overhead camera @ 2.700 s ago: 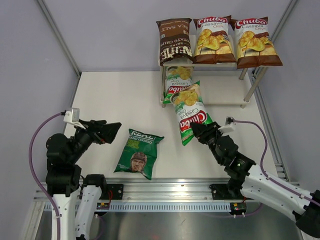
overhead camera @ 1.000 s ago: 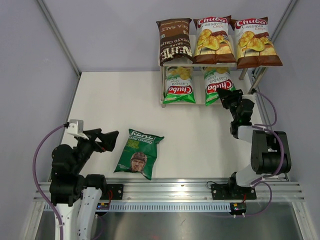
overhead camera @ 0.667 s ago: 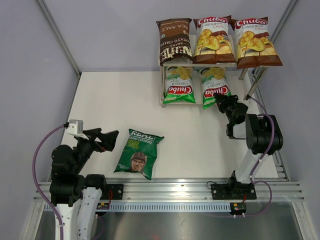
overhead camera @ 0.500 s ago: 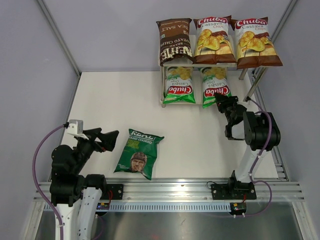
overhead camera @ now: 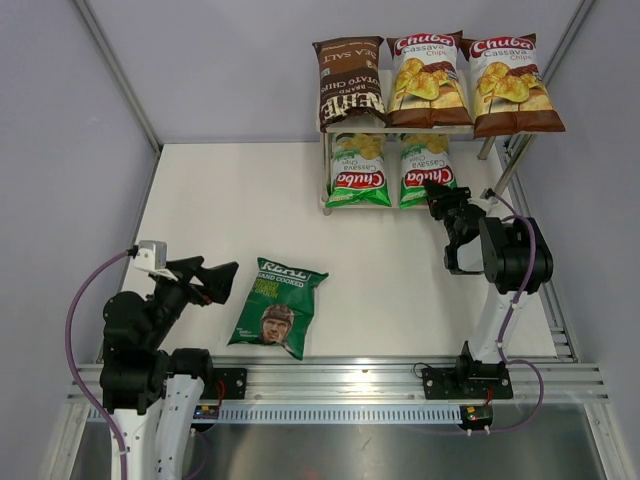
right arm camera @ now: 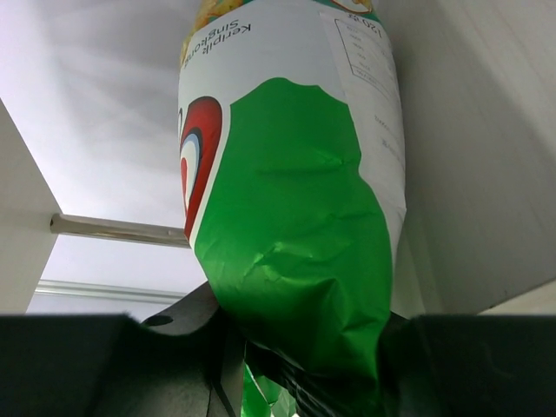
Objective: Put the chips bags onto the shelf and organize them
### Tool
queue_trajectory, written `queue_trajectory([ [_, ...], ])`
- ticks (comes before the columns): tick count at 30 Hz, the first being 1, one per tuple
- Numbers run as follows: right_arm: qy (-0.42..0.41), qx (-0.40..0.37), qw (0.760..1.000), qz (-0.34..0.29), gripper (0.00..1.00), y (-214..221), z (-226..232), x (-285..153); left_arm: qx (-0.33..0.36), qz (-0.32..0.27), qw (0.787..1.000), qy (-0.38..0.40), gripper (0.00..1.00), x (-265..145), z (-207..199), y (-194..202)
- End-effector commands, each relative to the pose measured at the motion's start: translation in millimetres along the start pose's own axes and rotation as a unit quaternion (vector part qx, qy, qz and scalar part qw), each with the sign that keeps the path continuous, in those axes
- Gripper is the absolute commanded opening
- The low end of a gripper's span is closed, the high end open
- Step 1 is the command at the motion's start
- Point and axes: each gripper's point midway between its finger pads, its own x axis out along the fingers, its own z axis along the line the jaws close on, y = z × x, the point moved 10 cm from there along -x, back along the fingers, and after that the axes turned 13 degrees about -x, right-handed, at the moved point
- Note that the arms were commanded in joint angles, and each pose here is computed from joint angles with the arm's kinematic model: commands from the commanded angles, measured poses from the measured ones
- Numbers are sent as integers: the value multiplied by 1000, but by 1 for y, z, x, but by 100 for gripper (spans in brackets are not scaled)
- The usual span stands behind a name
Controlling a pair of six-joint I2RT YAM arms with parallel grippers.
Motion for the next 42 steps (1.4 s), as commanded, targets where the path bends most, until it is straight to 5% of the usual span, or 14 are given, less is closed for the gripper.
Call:
queue_trajectory([
  [1,-31,-9,999,12,14,11,17,9,8,-11,1000,26,99,0,-5,-3],
  [12,-15,-11,1000,22,15,31,22,9,10,-14,999,30,99,-2,-6,-3],
  [20,-6,2,1000,23,30,31,21,4,12,-13,999,36,99,-3,-7,-2],
  [25,-5,-3,1000,21,58,29,25,-2,14,-15,999,40,99,-5,-8,-2],
  [34,2,4,1000,13,79,18,31,-13,16,-16,999,42,99,-6,-9,-2],
  [36,4,10,1000,14,100,15,29,-18,16,-16,999,43,99,-6,-9,-3],
  [42,7,16,1000,22,99,7,30,-36,14,-17,999,37,99,-5,-8,-3],
])
